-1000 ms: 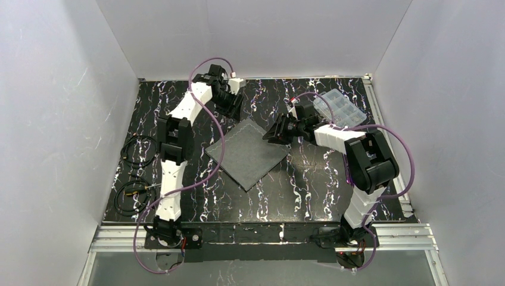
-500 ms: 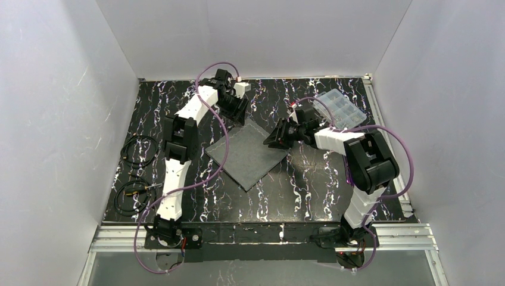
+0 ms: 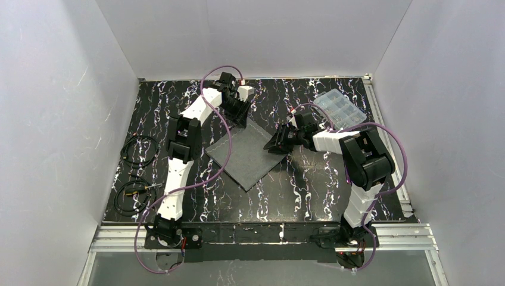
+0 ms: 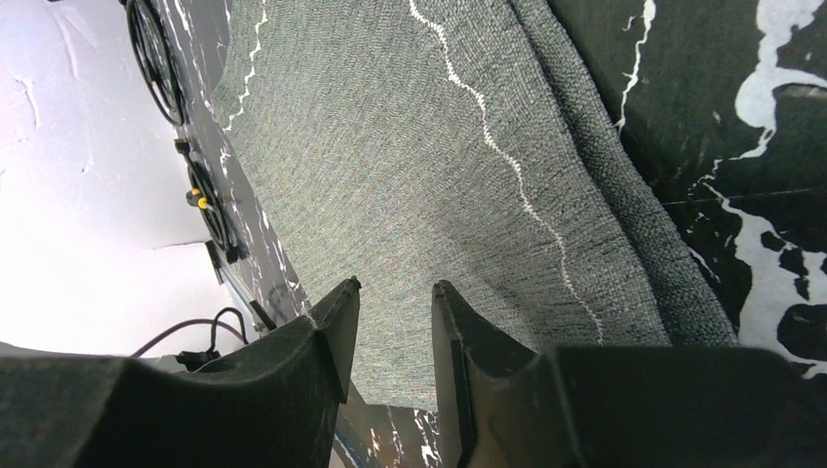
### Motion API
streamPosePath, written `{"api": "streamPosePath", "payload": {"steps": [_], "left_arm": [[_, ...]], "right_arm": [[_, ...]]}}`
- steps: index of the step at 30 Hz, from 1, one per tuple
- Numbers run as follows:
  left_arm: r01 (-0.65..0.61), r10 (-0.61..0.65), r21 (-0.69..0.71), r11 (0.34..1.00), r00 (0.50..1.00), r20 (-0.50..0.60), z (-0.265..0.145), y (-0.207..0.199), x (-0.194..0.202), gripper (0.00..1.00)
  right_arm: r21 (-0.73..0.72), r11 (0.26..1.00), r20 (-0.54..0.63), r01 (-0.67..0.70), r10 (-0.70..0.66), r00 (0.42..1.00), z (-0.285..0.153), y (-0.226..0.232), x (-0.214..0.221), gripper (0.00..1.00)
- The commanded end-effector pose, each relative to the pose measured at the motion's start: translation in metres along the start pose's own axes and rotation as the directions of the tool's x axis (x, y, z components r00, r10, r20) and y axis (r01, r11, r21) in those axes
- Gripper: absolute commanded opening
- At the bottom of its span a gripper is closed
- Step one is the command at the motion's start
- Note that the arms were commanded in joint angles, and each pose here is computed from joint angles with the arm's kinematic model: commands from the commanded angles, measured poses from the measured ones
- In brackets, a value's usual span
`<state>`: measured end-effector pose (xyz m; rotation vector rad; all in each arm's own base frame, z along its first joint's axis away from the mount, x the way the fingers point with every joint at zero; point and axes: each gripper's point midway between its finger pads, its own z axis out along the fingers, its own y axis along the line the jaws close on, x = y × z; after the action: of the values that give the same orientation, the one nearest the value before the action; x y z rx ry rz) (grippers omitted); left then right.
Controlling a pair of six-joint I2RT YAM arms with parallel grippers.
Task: Fold the napkin into a case and place the utensils inside
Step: Smooth out the square-folded napkin at the center of the board, then pick up the top corner of the square folded napkin from the center of the board.
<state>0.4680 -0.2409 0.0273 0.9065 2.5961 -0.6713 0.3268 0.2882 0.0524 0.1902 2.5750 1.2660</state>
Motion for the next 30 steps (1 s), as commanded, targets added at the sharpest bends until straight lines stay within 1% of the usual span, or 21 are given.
{"api": "streamPosePath", "payload": {"steps": [1, 3, 7, 9, 16, 24, 30], "left_arm": [[-0.028, 0.028, 0.002, 1.0, 0.999, 0.016, -0.005, -0.004, -0.009, 0.41], [-0.024, 0.024, 0.0, 1.0, 1.0, 0.013, -0.004, -0.003, -0.007, 0.38], [-0.022, 0.022, 0.001, 1.0, 1.0, 0.019, -0.005, -0.004, -0.009, 0.29], [-0.023, 0.023, -0.001, 1.0, 0.999, 0.03, -0.007, -0.005, -0.011, 0.26], [-0.037, 0.037, -0.011, 0.999, 0.998, 0.057, -0.016, -0.01, -0.016, 0.22], [-0.058, 0.059, -0.022, 0.998, 0.997, 0.057, -0.02, -0.013, -0.012, 0.11], [-0.082, 0.083, -0.023, 0.996, 0.993, 0.086, -0.028, -0.018, -0.018, 0.11]], "right_arm": [[-0.034, 0.999, 0.001, 0.019, -0.019, 1.0, 0.002, 0.006, 0.001, 0.41], [-0.032, 0.999, -0.002, 0.017, -0.018, 1.0, 0.002, 0.005, 0.002, 0.41], [-0.03, 0.999, -0.011, 0.013, -0.013, 1.0, 0.003, 0.002, 0.004, 0.41], [-0.028, 1.0, -0.018, 0.01, -0.011, 1.0, 0.005, 0.0, 0.006, 0.41], [-0.021, 1.0, -0.026, 0.005, -0.006, 1.0, 0.008, -0.004, 0.009, 0.41], [-0.012, 1.0, -0.033, -0.001, 0.001, 0.999, 0.01, -0.008, 0.01, 0.41], [-0.007, 1.0, -0.032, 0.0, 0.0, 0.999, 0.011, -0.01, 0.01, 0.41]]}}
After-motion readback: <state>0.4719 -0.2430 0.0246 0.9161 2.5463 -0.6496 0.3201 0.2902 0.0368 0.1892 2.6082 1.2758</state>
